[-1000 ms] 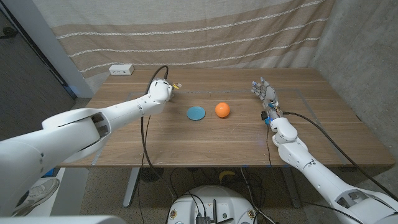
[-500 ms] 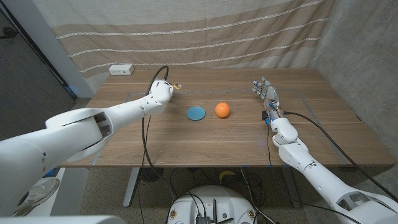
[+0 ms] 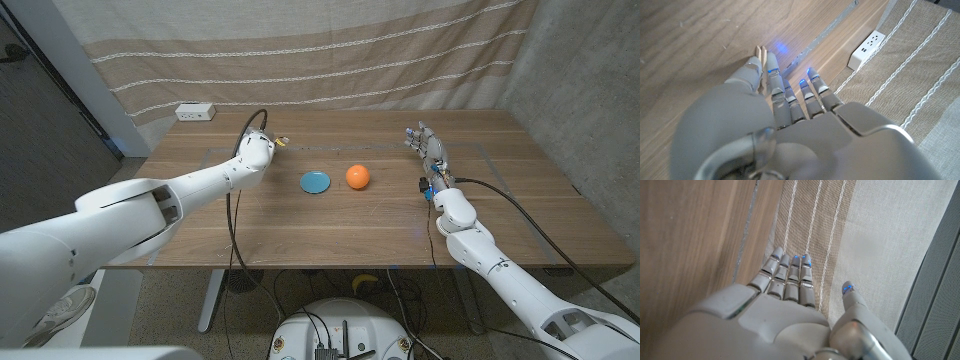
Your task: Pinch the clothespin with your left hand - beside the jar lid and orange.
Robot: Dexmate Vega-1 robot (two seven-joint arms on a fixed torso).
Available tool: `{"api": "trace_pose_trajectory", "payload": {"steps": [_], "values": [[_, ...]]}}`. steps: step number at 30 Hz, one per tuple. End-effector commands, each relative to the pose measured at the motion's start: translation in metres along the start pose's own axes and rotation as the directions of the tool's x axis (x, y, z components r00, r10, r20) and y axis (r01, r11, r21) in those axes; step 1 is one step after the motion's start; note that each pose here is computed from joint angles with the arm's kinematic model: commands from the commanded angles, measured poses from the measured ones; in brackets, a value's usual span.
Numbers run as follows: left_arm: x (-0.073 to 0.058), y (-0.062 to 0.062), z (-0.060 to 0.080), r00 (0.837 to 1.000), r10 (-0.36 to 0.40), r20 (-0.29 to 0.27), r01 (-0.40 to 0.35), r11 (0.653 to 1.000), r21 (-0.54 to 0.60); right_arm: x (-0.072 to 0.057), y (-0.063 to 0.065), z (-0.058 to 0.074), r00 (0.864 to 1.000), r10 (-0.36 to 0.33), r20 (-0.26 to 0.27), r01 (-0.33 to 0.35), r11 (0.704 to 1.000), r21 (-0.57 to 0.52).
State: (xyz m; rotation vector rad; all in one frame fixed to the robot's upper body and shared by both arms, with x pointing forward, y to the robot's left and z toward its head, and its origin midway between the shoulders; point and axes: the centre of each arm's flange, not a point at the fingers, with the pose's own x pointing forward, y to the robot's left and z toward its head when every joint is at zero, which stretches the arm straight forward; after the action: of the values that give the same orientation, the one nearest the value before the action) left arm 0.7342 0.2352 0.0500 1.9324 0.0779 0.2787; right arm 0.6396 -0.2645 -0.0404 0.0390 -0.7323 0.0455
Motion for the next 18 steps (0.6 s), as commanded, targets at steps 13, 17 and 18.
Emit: {"api": "trace_pose_trajectory", "payload": {"steps": [13,17,18], "values": [[-0.012,-0.012,-0.002,0.965,0.254,-0.060,-0.258,0.962,-0.090,-0.004,0.000,0.002,1.000,-0.009,0.005,0.009,1.000,-0.020],[-0.016,-0.007,-0.005,0.953,0.295,-0.070,-0.301,0.948,-0.106,-0.004,0.000,0.003,1.000,-0.009,0.006,0.009,1.000,-0.022],[-0.018,-0.006,-0.006,0.949,0.305,-0.076,-0.312,0.943,-0.113,-0.005,0.000,0.003,1.000,-0.008,0.007,0.008,1.000,-0.021]]}}
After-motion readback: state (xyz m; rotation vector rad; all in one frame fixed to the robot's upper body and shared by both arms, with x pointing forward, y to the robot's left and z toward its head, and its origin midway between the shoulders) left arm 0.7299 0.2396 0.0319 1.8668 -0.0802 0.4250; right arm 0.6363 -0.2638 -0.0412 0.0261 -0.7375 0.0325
